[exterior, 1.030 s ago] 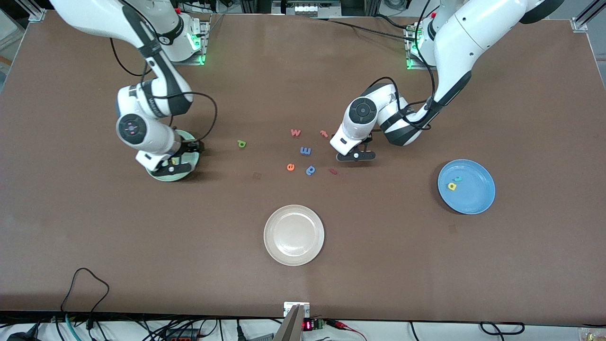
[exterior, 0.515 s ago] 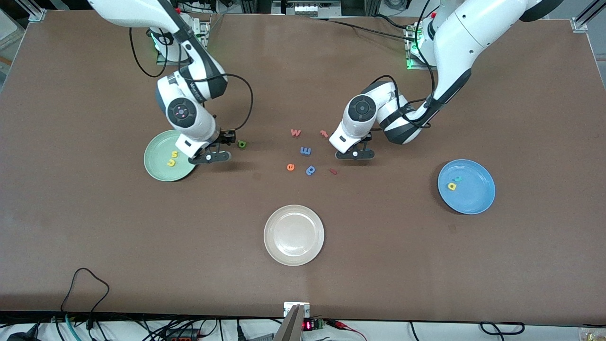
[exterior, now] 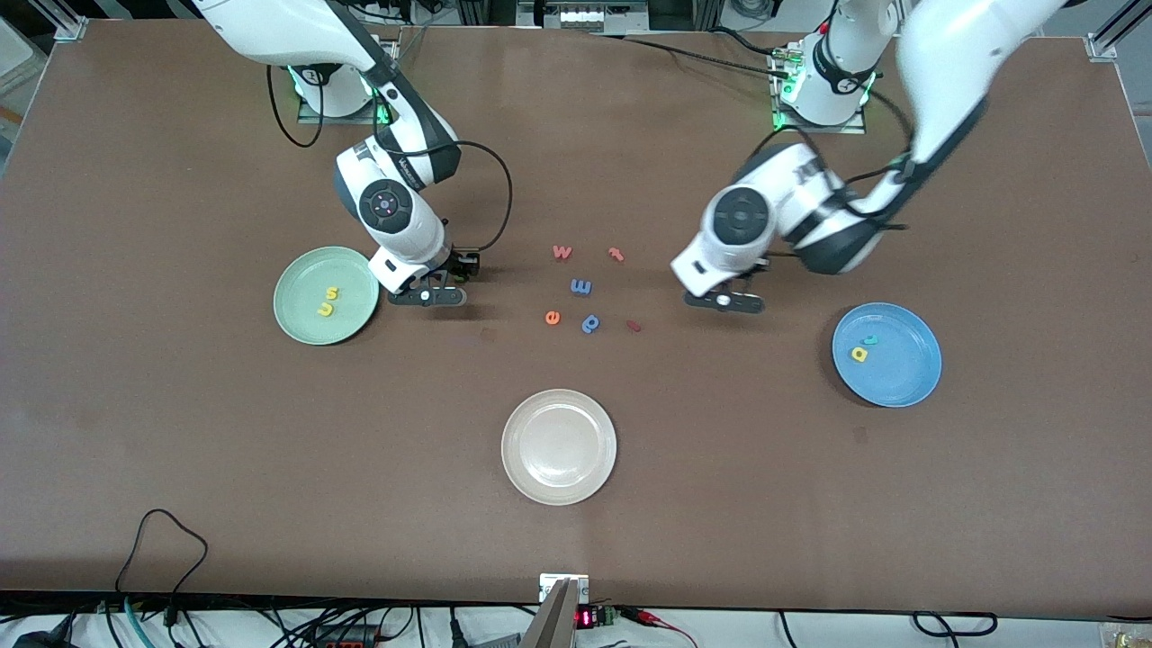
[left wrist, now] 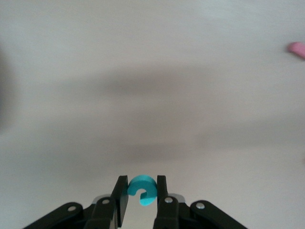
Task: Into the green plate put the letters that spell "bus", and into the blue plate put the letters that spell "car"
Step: 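Grasp the green p with the right gripper while the left gripper carries c, then carry the p over the green plate while the left gripper releases c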
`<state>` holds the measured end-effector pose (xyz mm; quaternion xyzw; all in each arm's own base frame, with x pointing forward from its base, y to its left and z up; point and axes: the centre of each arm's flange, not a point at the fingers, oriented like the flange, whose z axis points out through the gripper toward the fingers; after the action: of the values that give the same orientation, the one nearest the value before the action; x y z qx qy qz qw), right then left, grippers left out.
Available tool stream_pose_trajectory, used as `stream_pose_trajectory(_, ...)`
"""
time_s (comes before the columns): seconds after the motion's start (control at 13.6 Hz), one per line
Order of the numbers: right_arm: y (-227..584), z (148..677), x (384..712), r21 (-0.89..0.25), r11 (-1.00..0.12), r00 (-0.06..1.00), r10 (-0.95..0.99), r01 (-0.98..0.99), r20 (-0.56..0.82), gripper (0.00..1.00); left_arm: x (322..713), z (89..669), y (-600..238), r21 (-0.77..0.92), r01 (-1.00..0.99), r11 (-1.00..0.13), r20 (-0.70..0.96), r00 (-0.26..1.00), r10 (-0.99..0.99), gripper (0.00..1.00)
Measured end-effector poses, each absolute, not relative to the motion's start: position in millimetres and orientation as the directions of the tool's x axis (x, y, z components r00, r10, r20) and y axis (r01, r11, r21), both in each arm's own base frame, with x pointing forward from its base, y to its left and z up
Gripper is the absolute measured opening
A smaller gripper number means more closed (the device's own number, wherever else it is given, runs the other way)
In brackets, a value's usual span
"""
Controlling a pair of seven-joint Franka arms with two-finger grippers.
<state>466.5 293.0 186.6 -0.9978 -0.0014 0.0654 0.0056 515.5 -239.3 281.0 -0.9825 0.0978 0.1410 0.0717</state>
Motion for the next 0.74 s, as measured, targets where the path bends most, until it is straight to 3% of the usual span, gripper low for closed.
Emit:
stream_pose_trajectory(0.22, 298.0, 181.4, 463.3, -0.011, -1.000, 0.991, 0.000, -0.001, -0.134, 0.55, 558.7, 292.5, -127.2, -0.033, -0.297, -0.954, -0.311, 0.910, -0.273, 0.28)
stream_pose_trajectory(0.44, 298.9, 179.5, 462.1, -0.010, -1.000, 0.990, 0.002, 0.001, -0.138, 0.55, 575.7, 286.9, -30.2, 0.022, -0.346, -0.938, -0.315, 0.888, -0.335, 0.28)
stream_pose_trajectory(0.74, 300.0, 177.2, 459.6, -0.006, -1.000, 0.990, 0.006, 0.005, -0.144, 0.56, 588.9, 241.0, 51.7, -0.024, -0.441, -0.897, -0.285, 0.863, -0.417, 0.28)
